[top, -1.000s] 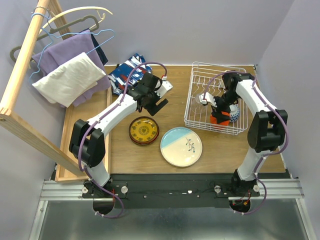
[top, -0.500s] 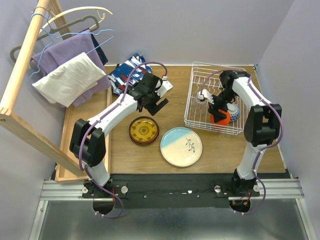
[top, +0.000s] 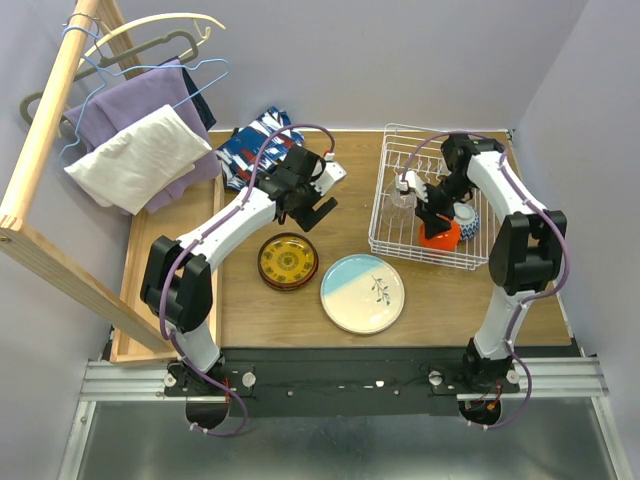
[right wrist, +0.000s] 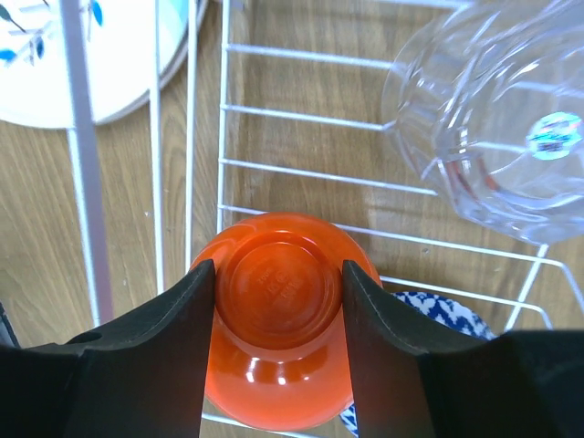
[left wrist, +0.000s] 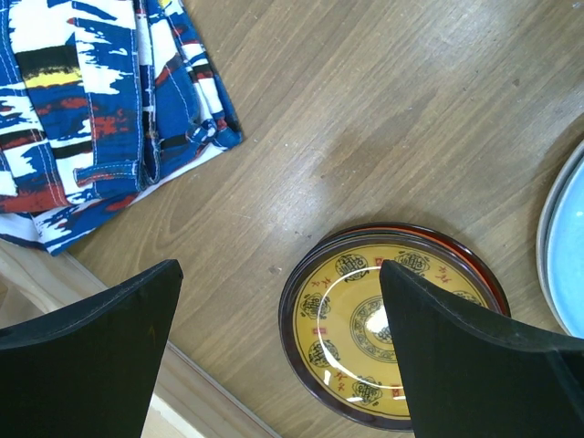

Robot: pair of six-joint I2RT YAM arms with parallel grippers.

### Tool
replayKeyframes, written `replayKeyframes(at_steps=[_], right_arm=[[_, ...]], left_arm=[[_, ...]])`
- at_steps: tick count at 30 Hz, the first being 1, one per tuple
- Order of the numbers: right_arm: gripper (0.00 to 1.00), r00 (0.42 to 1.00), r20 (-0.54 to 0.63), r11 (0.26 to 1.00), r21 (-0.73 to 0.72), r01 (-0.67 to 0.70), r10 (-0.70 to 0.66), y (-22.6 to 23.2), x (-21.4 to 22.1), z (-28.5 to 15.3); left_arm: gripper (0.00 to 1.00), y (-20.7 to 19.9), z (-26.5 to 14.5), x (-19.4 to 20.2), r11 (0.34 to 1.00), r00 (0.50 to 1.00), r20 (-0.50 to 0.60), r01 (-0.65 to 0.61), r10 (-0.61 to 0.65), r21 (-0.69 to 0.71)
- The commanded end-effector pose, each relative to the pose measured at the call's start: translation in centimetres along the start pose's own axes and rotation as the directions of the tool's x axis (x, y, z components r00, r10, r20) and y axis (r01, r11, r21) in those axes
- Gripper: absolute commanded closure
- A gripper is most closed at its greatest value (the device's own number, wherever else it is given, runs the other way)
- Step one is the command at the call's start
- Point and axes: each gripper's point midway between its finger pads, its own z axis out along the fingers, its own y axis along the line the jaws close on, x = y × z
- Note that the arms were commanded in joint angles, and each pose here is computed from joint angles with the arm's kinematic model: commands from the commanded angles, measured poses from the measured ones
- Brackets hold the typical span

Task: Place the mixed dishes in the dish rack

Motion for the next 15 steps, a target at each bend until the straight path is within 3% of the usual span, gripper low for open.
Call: replayKeyframes(at_steps=[1,15], right_arm=[[0.54,0.990,0.134,0.999,0.039,0.033,-0.038,1.6,-4.1,-3.0],[0.53,0.945,0.326,0.997,0.062,-0.054,0.030,3.1,-3.9,-0.3]], left_arm=[[0.01,-0.3,0.3,-0.6,0.999,1.000,0.013,0.010,-0.011,0.031],[0.01,-0.4,1.5,-0.1,0.999,0.999,-0.036,0.022,-0.020,0.040]])
